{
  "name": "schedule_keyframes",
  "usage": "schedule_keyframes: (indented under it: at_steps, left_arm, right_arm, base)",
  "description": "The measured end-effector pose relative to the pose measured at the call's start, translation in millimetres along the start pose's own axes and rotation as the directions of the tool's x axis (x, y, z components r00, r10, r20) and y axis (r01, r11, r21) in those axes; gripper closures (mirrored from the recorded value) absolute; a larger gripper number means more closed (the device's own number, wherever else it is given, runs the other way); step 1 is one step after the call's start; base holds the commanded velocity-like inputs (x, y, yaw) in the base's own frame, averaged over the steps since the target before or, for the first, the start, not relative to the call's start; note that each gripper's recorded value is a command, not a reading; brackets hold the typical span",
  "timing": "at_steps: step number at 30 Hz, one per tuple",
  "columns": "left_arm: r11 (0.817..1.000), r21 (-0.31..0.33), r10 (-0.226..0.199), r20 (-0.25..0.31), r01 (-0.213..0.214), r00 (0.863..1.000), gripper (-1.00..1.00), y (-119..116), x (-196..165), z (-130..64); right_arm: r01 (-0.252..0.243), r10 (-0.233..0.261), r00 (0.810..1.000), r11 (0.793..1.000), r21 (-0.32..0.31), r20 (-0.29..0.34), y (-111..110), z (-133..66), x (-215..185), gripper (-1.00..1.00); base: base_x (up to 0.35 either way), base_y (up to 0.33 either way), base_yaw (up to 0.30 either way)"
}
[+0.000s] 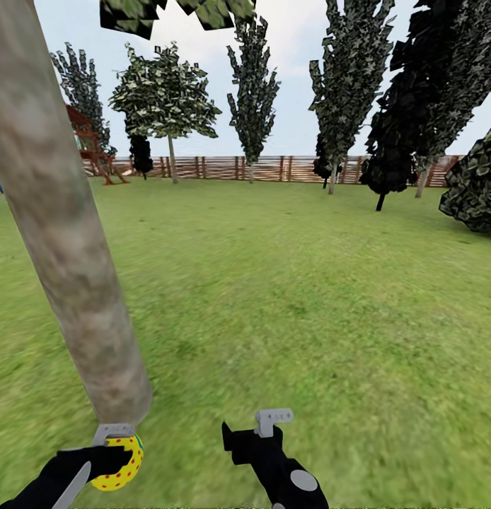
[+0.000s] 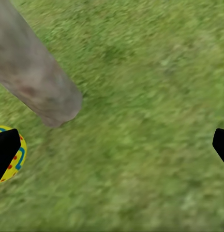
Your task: Take the three Easter eggs out of the wicker basket on the lawn in the garden, then place them on the lawn next to a single tree (choose any tree) so that all three eggs are next to the same tree and none are left in the basket.
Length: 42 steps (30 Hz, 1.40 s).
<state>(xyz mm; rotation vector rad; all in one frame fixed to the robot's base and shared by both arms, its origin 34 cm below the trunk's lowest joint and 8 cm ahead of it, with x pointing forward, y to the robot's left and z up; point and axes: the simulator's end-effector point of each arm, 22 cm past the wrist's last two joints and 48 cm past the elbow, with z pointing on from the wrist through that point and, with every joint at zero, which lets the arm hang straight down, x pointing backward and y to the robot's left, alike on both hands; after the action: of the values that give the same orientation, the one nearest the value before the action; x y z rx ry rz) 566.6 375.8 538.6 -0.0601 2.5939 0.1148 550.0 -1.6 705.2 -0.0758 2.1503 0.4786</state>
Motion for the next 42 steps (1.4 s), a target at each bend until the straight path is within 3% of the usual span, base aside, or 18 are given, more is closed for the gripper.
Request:
schedule_keyframes:
  at_steps: [7,15,24,32,35,42]
  left_arm:
    - [1.0,0.0,0.001,-0.01,-0.001,1.0,1.0,-1,4,3.0]
    - [1.0,-0.001,0.001,-0.023,-0.001,1.0,1.0,-1,20,19.3]
    - [1.0,0.001,-0.002,0.047,0.002,0.999,1.0,-2,21,38.2]
    - [0.999,0.031,-0.01,0.045,0.009,0.999,1.0,-24,36,56.0]
    - [0.999,0.04,-0.018,0.011,0.017,1.0,1.0,-35,56,67.6]
    - [0.999,0.045,-0.025,0.022,0.024,0.999,1.0,-41,64,82.1]
  right_arm:
    - [-0.003,0.003,1.0,1.0,0.001,-0.011,-1,2.4,4,-1.0]
    - [-0.006,0.006,1.0,1.0,0.003,-0.023,-7,11.3,23,-1.0]
    - [-0.007,0.007,0.999,1.0,-0.001,-0.036,-11,20.9,45,-1.0]
    - [-0.008,0.007,0.999,1.0,-0.005,-0.045,-15,28.9,63,-1.0]
    - [0.001,-0.002,0.999,1.0,-0.029,-0.034,-5,28.6,64,-1.0]
    - [0.043,-0.045,0.999,0.992,-0.115,-0.011,34,21.7,74,-1.0]
  base:
    - [0.0,0.0,0.0]
    - [0.0,0.0,0.0]
    - [0.0,0.0,0.0]
    - [0.0,0.0,0.0]
    - [0.0,0.0,0.0]
    - [0.0,0.0,0.0]
